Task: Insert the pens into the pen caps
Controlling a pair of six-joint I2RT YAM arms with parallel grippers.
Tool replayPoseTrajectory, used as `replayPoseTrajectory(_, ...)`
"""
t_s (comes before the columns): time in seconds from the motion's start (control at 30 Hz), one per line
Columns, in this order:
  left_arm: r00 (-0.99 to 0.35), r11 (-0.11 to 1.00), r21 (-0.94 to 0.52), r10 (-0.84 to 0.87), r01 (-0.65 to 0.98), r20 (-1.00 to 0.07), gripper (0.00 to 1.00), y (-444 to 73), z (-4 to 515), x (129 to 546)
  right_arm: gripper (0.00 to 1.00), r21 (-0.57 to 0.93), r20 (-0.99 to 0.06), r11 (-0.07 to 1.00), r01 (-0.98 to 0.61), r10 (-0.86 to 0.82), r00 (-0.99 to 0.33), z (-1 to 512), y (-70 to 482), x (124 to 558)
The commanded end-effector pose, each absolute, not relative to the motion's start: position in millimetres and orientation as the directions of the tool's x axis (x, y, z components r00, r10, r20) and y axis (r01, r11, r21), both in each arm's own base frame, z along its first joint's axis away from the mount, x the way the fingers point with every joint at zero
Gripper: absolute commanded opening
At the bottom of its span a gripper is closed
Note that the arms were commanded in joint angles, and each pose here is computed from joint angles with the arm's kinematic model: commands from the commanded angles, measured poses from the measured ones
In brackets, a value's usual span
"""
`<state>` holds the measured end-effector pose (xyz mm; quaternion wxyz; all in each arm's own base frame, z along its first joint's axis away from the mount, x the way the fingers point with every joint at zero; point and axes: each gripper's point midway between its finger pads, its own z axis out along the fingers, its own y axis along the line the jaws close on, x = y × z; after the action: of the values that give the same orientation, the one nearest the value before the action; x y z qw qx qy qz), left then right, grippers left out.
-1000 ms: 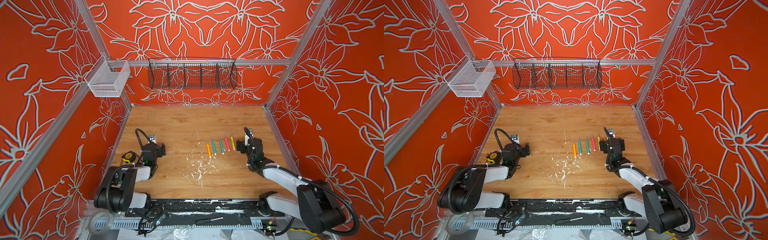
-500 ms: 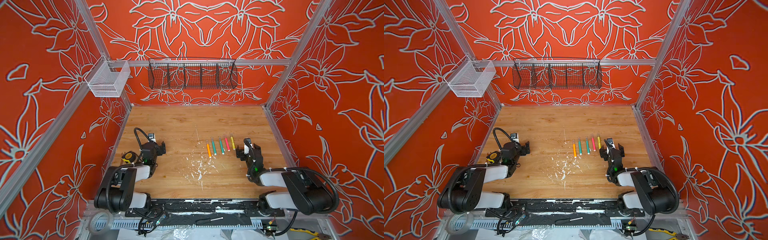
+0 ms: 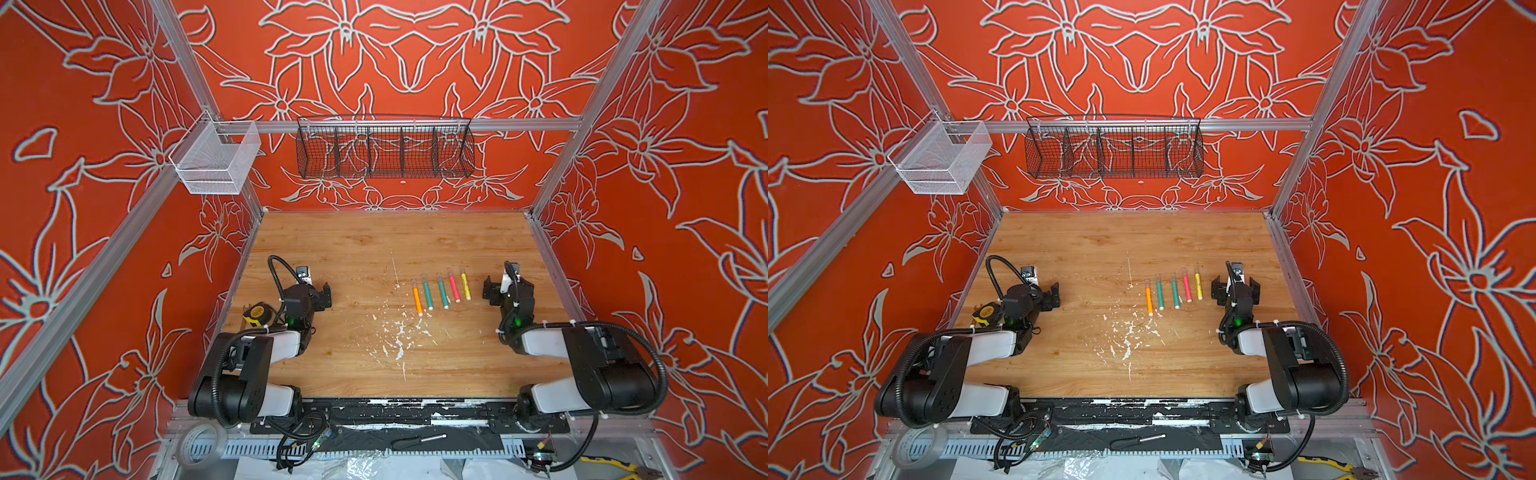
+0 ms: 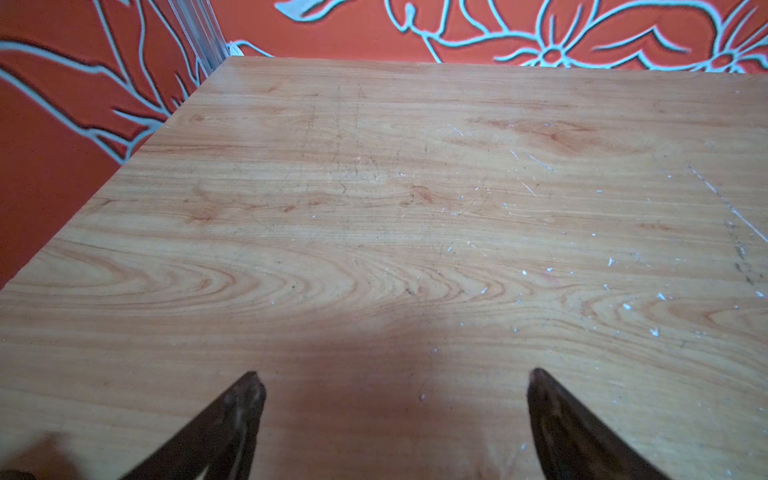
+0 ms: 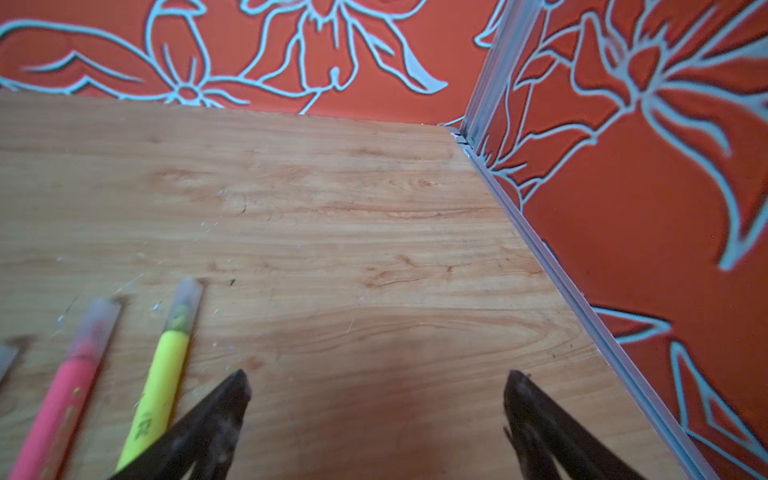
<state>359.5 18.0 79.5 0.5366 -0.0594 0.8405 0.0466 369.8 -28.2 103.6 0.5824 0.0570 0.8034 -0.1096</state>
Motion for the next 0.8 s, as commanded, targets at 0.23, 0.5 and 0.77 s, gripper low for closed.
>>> replayPoseTrajectory(0.23, -0.392, 0.988, 0.001, -0.059, -0.152, -0.918, 0.96, 19.0, 87.3, 364.3, 0.97, -0.056, -0.941, 0.979, 0.196, 0.014, -0.339, 95.7, -24.5, 369.1)
replayPoseTrajectory(0.5, -0.390, 0.988, 0.001, -0.059, -0.151, -0.919, 0.96, 18.9, 87.6, 364.3, 0.97, -0.059, -0.941, 0.979, 0.195, 0.011, -0.338, 96.3, -24.4, 368.6)
replayPoseTrajectory(0.77, -0.391, 0.988, 0.002, -0.059, -0.152, -0.918, 0.96, 19.0, 87.3, 364.1, 0.97, -0.058, -0.943, 0.979, 0.196, 0.010, -0.333, 97.2, -24.4, 368.3)
